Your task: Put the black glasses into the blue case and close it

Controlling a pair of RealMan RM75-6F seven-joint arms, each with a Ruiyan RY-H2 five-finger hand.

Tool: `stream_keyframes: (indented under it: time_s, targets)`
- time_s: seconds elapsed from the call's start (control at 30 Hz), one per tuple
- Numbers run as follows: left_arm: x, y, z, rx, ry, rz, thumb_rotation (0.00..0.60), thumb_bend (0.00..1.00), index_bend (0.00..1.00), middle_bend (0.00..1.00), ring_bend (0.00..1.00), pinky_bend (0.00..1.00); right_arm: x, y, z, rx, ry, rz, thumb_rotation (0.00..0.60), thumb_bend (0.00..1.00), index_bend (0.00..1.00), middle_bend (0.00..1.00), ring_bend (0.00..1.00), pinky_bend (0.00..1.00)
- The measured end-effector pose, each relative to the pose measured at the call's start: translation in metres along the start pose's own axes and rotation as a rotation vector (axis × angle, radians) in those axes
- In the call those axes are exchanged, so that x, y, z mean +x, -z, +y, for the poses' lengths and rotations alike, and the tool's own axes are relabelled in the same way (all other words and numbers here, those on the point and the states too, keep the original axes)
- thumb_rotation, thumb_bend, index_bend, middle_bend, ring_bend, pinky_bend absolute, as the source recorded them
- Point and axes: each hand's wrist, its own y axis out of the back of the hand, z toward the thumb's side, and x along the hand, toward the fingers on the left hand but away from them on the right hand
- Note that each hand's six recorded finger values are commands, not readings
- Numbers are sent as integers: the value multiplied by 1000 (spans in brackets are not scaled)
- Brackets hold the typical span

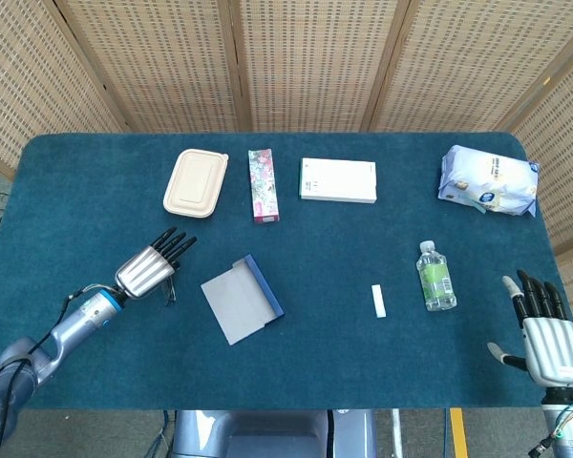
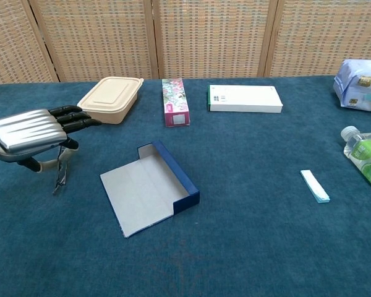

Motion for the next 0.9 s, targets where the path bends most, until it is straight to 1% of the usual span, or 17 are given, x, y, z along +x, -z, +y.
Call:
stream_keyframes:
  time_s: [0.27, 0.4, 0.57, 0.7, 0.9]
  targets:
    - [-8, 7, 11, -75, -56, 30, 600, 458, 664, 0, 0, 0, 0, 0, 0, 0, -1, 1, 600, 0, 64, 0, 0, 0]
    - [-13, 10, 22, -119, -100, 33, 600, 471, 671, 0, 0, 0, 0, 0, 0, 0, -1, 1, 600, 0, 64, 0, 0, 0]
    - [-18, 12, 36, -144, -141, 27, 600, 480, 673, 0, 0, 0, 0, 0, 0, 0, -1, 2, 600, 0, 64, 0, 0, 0]
    - [-18, 1, 49, -170, -169, 4, 600, 481, 673, 0, 0, 0, 0, 0, 0, 0, -1, 2, 600, 0, 64, 0, 0, 0]
    - [-10, -37, 80, -220, -198, -46, 600, 479, 673, 0, 0, 0, 0, 0, 0, -3, -2, 2, 600, 0, 64, 0, 0, 0]
